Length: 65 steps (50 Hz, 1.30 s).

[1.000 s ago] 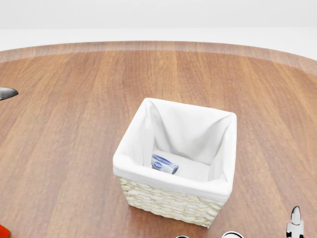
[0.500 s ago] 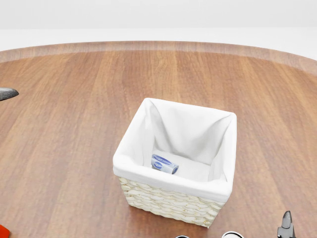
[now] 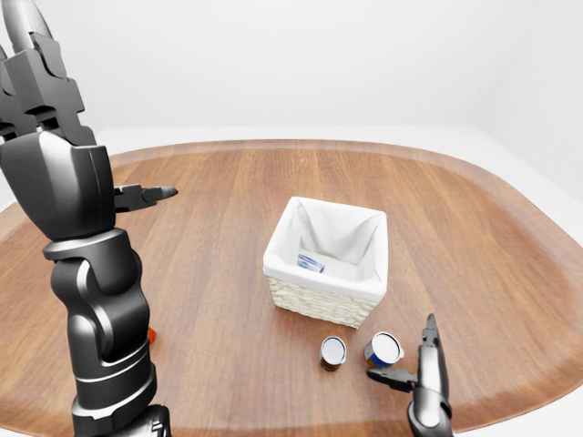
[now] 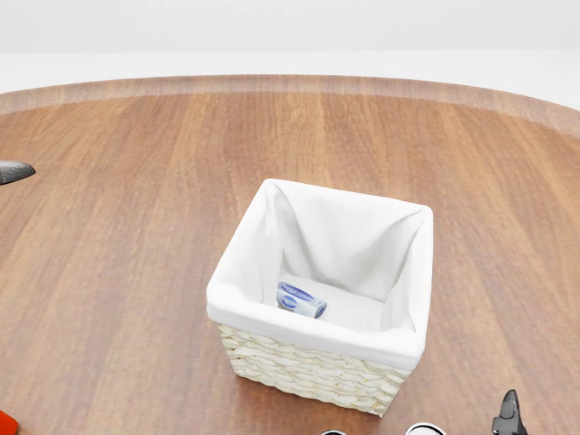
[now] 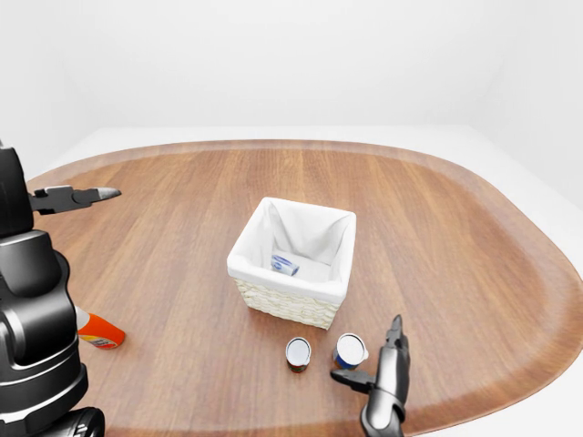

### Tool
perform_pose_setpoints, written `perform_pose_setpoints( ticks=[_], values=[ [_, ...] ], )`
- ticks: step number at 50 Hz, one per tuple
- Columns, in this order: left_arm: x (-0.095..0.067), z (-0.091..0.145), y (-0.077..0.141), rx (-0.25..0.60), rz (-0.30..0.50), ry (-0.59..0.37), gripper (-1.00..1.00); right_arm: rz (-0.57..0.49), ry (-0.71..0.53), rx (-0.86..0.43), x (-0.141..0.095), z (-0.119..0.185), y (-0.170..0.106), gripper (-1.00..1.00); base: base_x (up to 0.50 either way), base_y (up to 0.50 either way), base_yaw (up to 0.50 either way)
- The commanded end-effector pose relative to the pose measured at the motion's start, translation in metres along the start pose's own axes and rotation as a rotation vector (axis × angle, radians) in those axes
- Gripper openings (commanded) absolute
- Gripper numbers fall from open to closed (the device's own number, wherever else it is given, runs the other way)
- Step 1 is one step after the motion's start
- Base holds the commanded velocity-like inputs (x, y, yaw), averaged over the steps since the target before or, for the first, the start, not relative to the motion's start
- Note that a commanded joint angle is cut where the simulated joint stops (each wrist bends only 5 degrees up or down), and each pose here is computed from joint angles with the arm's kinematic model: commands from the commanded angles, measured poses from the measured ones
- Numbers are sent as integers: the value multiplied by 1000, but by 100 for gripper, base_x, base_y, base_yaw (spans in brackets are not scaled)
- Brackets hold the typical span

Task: Pick up the alphabet soup and the cream cheese box, and put them in the basket.

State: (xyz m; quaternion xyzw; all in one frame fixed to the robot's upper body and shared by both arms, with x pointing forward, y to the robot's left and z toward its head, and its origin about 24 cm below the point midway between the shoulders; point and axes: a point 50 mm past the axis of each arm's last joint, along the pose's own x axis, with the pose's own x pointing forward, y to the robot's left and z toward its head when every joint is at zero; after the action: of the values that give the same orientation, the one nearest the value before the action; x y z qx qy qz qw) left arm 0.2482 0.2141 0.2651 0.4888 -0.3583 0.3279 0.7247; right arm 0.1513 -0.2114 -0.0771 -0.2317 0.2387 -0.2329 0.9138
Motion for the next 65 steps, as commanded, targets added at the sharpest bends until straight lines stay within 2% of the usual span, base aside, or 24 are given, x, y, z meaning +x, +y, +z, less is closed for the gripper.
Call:
perform_pose_setpoints(
  ticks=[1, 24, 39, 42, 48, 58, 60, 61, 62, 65],
  values=[
    [1, 1, 1, 3, -1, -7, 100, 4, 8, -14, 3, -1, 5, 100, 0, 0, 0],
    [0, 1, 1, 5, -1, -4, 100, 20, 31, -38, 5, -4, 15, 100, 0, 0, 0],
    [-1, 1, 0, 4, -4, -2, 100, 33, 33, -17, 8, 0, 20, 100, 0, 0, 0],
    [-1, 1, 0, 5, -4, -3, 100, 67, 37, 18, 6, 1, 22, 100, 0, 0, 0],
    [-1, 1, 1, 6, -4, -4, 100, 49, 23, 23, 9, 6, 21, 100, 0, 0, 0],
    [-1, 0, 0, 5, -3, -1, 100, 49, 51, -23, 14, 0, 27, 100, 0, 0, 0],
    [-1, 1, 1, 7, -4, -5, 100, 48, 47, -16, 13, 2, 27, -39, 0, 0, 0],
    [-1, 1, 1, 8, -3, -5, 100, 48, 49, -17, 13, 1, 27, -95, 0, 0, 0],
    [-1, 1, 1, 9, -3, -6, 100, 48, 59, -34, 14, -1, 28, -100, 0, 0, 0],
    [-1, 2, 2, 11, -4, -9, 100, 50, 60, -31, 14, -2, 28, -100, 0, 0, 0]
  ],
)
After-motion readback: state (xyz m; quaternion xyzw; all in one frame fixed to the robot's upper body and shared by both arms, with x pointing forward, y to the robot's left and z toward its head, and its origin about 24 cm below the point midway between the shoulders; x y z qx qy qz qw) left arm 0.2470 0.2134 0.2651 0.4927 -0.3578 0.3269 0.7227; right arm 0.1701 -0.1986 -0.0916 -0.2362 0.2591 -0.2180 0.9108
